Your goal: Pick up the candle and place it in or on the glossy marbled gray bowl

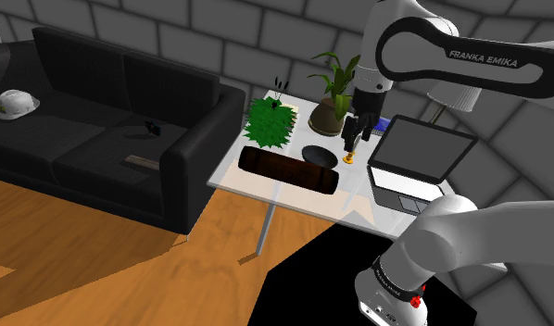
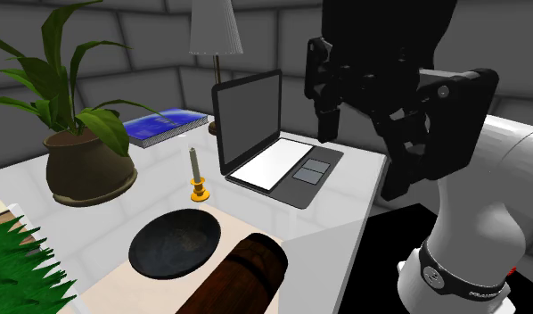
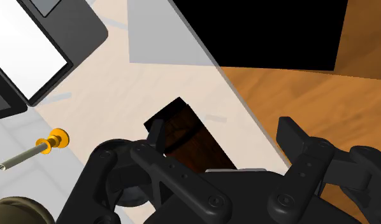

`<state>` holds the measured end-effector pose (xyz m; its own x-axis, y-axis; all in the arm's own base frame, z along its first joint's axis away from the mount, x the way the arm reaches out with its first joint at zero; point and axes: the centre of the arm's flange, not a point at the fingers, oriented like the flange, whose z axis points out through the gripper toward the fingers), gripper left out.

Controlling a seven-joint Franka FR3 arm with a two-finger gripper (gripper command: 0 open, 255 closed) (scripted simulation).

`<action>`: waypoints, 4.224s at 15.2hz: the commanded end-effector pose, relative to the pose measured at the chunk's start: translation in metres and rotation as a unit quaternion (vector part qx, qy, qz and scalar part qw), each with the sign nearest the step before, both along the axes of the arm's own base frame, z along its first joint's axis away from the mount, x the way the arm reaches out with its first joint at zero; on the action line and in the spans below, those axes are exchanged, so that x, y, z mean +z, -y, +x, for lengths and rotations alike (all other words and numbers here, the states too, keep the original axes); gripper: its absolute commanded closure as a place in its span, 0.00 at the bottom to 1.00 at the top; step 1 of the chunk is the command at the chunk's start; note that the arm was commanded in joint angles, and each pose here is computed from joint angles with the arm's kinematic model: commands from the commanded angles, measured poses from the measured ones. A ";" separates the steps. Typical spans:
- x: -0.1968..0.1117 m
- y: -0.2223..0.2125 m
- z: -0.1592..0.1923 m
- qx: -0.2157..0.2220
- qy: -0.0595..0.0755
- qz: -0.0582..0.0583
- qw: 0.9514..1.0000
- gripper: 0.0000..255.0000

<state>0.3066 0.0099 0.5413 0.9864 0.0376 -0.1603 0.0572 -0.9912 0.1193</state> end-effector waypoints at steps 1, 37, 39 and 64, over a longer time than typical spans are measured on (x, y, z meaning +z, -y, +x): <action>0.000 0.000 0.000 0.000 0.000 0.000 1.000 0.00; -0.193 0.417 0.044 0.029 0.288 0.072 0.954 0.00; -0.203 0.417 0.048 0.029 0.288 0.072 0.954 0.00; -0.209 0.416 0.058 0.029 0.288 0.072 0.954 1.00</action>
